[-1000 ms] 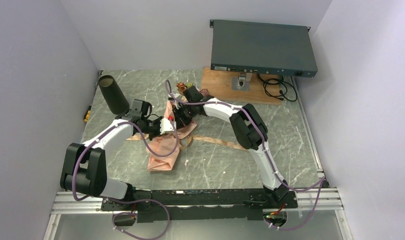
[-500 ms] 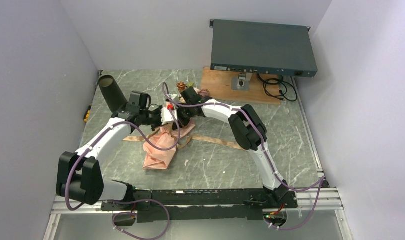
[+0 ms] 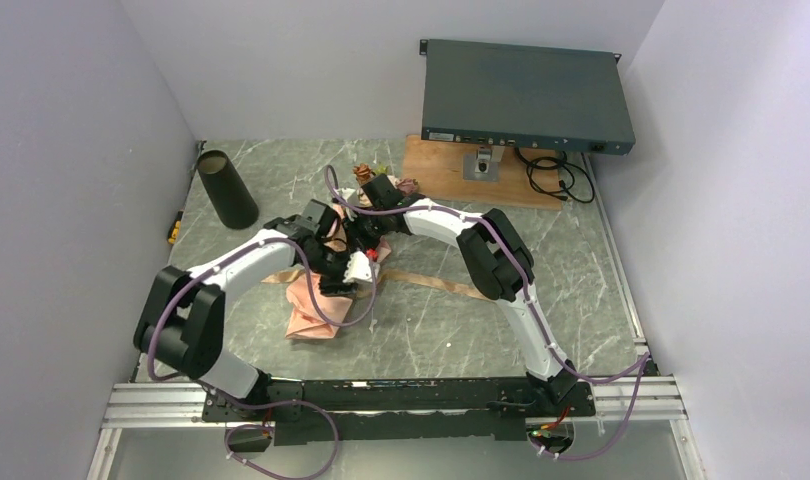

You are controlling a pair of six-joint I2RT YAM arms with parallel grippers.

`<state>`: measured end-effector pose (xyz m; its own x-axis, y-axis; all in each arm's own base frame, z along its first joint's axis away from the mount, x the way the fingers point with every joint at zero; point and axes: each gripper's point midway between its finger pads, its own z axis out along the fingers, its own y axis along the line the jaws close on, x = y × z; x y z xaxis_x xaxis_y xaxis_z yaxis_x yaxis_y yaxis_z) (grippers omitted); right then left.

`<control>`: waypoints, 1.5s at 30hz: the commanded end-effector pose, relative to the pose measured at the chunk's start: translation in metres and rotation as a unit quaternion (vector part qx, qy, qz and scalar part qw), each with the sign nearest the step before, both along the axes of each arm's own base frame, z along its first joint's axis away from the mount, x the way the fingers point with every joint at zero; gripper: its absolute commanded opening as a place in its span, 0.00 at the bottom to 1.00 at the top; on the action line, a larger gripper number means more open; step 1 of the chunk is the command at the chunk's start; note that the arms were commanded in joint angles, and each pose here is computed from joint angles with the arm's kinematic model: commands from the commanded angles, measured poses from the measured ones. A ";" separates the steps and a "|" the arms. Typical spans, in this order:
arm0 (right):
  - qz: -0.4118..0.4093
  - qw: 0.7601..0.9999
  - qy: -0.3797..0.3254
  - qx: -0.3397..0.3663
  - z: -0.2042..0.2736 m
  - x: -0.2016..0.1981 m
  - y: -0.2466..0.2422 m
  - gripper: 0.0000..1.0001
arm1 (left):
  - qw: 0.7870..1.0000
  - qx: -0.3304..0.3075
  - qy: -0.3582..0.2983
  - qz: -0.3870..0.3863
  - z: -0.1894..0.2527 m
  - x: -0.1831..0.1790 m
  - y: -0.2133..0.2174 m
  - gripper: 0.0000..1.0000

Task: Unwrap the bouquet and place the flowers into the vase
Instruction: Untie the ribbon from the wrapping paper.

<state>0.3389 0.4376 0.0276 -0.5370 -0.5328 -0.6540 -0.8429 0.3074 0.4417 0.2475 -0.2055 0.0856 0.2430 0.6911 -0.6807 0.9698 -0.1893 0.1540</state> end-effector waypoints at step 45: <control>-0.012 0.993 0.025 -0.116 -0.084 -0.025 -0.047 0.00 | 0.990 -0.062 -0.075 0.105 0.053 0.069 0.035 0.39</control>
